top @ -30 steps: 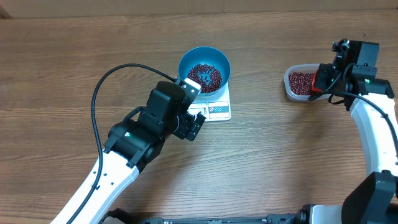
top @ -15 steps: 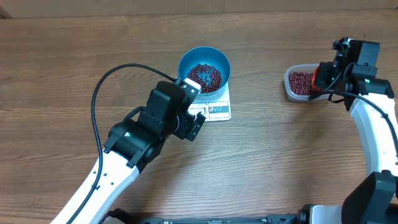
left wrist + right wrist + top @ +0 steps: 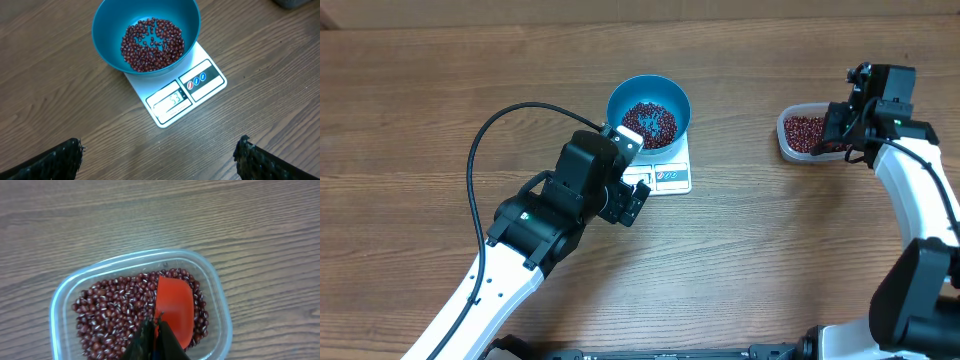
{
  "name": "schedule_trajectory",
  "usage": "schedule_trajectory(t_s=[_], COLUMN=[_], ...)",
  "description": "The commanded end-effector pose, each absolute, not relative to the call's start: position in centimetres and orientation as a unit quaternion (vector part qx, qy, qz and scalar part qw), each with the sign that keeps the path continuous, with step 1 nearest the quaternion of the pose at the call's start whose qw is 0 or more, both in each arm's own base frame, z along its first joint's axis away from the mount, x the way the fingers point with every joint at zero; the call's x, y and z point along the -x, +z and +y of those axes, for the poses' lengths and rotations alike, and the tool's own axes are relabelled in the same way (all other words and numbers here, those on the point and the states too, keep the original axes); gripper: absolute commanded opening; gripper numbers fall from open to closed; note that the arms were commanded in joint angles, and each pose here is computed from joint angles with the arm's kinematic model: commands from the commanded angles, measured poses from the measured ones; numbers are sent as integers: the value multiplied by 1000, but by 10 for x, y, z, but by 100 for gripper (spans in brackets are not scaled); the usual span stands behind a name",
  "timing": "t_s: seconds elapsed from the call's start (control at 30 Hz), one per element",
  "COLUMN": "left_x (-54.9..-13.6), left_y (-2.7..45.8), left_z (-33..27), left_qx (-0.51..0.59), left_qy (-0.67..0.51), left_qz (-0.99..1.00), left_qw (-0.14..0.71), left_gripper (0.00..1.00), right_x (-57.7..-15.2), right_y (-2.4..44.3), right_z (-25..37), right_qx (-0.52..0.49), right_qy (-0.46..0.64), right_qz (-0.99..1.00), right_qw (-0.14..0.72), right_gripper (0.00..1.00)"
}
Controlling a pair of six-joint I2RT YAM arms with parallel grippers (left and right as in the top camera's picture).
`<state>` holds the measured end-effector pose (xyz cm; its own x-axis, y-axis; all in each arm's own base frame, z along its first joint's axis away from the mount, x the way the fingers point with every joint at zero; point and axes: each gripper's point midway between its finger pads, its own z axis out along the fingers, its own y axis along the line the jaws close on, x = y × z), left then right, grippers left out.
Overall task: Scoop item into bowl and weigh 150g on scale
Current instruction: 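Dip the red scoop into the beans again with the right gripper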
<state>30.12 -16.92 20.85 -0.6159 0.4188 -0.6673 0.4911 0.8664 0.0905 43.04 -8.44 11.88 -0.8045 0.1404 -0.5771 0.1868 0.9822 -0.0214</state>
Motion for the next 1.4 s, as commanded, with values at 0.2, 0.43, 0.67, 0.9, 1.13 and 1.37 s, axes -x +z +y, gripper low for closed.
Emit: schedule_trajectory(t_s=[0.2, 0.43, 0.67, 0.9, 1.13, 1.37], left_x=[-300, -301, -300, -300, -300, -300], left_y=[211, 211, 211, 211, 211, 211], left_z=[-169, -169, -169, -169, -169, -169], left_qx=[-247, -247, -247, -247, -247, -247], left_qy=[-59, -59, -59, -59, -59, -59], left_qz=[898, 898, 898, 898, 898, 898], left_qw=[360, 360, 360, 360, 360, 360], left_gripper=[100, 100, 100, 99, 100, 100], right_x=[-432, -428, -430, -430, -429, -419], right_y=[97, 79, 83, 85, 91, 79], right_z=[-78, -56, -35, -26, -28, -45], right_qx=[-58, -42, -25, -18, -30, -69], right_qy=[-25, 36, 98, 125, 173, 228], right_qz=[959, 966, 961, 958, 948, 939], right_qw=[276, 251, 257, 258, 265, 248], right_gripper=[4, 4, 4, 4, 4, 4])
